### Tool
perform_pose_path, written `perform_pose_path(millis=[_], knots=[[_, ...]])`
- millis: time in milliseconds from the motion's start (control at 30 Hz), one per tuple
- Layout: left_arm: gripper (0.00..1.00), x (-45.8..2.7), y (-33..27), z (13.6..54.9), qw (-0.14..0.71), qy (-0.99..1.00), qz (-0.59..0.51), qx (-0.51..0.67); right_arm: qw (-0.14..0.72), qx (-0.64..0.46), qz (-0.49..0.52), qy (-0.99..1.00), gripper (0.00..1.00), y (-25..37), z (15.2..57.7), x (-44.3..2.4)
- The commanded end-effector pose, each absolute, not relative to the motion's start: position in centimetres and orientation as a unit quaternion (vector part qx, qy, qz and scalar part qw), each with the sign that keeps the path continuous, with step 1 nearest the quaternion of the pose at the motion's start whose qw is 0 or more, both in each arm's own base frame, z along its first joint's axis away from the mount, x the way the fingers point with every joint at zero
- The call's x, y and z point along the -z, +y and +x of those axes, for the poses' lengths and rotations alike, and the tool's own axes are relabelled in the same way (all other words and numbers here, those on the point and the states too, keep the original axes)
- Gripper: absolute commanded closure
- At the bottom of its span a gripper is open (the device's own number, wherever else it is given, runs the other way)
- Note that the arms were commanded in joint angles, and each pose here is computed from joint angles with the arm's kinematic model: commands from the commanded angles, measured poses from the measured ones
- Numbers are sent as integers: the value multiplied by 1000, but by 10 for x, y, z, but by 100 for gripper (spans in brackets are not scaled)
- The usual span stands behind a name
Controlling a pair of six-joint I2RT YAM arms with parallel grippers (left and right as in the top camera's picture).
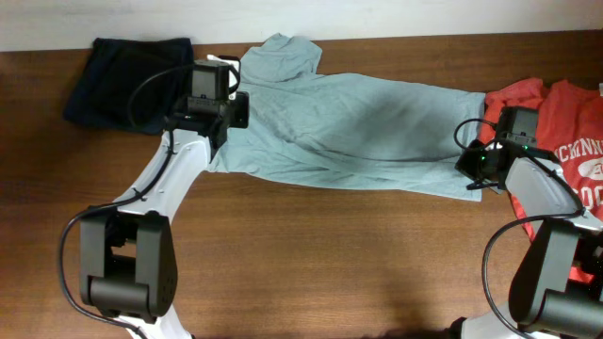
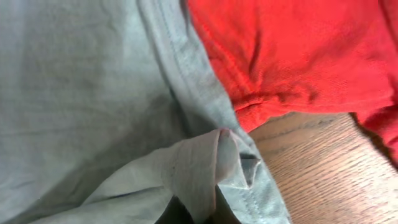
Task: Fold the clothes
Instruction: 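Lift both hem corners and fold them up toward the collar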
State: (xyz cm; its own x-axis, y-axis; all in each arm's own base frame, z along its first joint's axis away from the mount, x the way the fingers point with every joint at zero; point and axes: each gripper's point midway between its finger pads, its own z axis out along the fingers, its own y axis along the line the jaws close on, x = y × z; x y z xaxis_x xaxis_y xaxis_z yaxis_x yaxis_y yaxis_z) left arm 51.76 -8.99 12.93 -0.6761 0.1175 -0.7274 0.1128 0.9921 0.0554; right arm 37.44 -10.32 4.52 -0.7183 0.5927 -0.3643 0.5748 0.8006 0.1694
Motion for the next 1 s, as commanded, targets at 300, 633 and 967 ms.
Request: perform_pose_path(millis=[300, 633, 967], knots=[[100, -83, -69, 522, 358, 928, 76, -73, 210, 22, 318, 924, 96, -117, 374, -48], [100, -76, -35, 528, 359, 925, 21, -119, 218, 34, 320, 921, 96, -123, 377, -50], [100, -98, -44, 547, 389, 916, 22, -92, 229, 33, 322, 918, 96, -124, 381, -52]])
